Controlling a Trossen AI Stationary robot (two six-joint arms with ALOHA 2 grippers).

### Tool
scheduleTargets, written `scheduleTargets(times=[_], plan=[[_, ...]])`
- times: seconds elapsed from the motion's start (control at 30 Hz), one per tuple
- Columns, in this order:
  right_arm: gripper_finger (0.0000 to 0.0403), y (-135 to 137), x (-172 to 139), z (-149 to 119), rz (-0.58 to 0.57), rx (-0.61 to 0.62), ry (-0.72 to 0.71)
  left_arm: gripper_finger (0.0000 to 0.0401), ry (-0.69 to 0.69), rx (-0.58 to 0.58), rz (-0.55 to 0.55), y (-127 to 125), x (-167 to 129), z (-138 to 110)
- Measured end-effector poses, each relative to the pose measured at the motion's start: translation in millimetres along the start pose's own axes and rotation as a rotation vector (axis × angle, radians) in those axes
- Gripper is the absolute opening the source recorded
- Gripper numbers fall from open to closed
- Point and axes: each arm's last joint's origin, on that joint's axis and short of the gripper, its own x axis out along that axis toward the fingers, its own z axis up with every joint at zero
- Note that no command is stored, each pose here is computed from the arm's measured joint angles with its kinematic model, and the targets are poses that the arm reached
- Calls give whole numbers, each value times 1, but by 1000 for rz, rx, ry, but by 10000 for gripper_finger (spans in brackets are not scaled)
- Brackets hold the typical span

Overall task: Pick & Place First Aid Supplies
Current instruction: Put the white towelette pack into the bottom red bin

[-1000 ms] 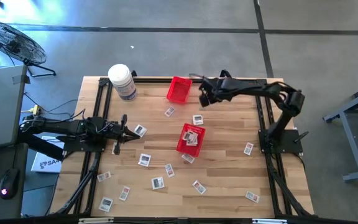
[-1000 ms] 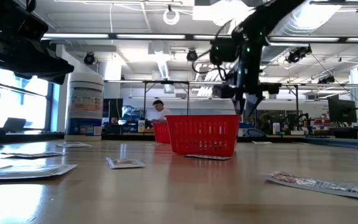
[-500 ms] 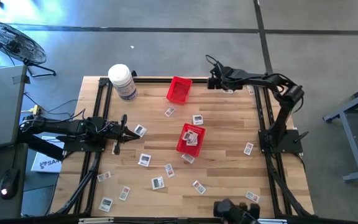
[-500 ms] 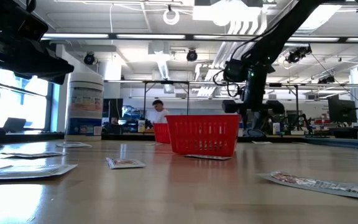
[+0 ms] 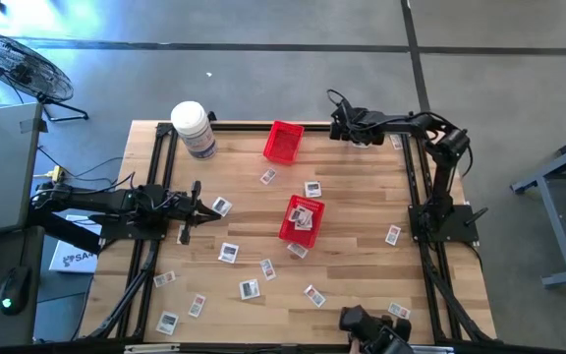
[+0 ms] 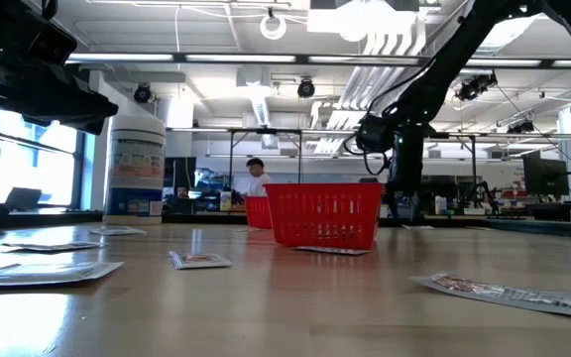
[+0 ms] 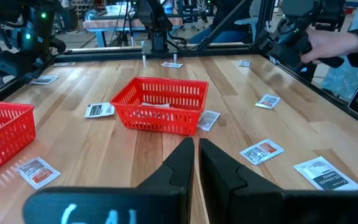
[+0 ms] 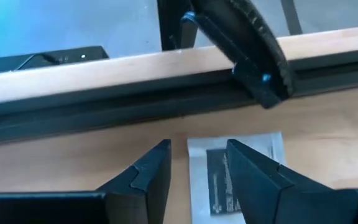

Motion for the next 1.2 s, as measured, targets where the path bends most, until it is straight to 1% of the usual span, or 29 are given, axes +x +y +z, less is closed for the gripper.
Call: scheduleTargets(times=[0.1,0.2,0.43,0.63,0.97,1.2], plan=[[158,0,1,0,1,2,-2,21,0,0,0,0,0,0],[155,1,1,0,3,1,0,21,0,0,0,0,0,0],[127,-3,3,-5,-10,23,30,21,0,0,0,0,0,0],[108,-10,8,-14,-16,24,18,21,0,0,0,0,0,0],[60,-10,9,-16,-28,14,15,21,0,0,0,0,0,0],[17,-10,9,-16,-16,7,33,21,0,0,0,0,0,0]])
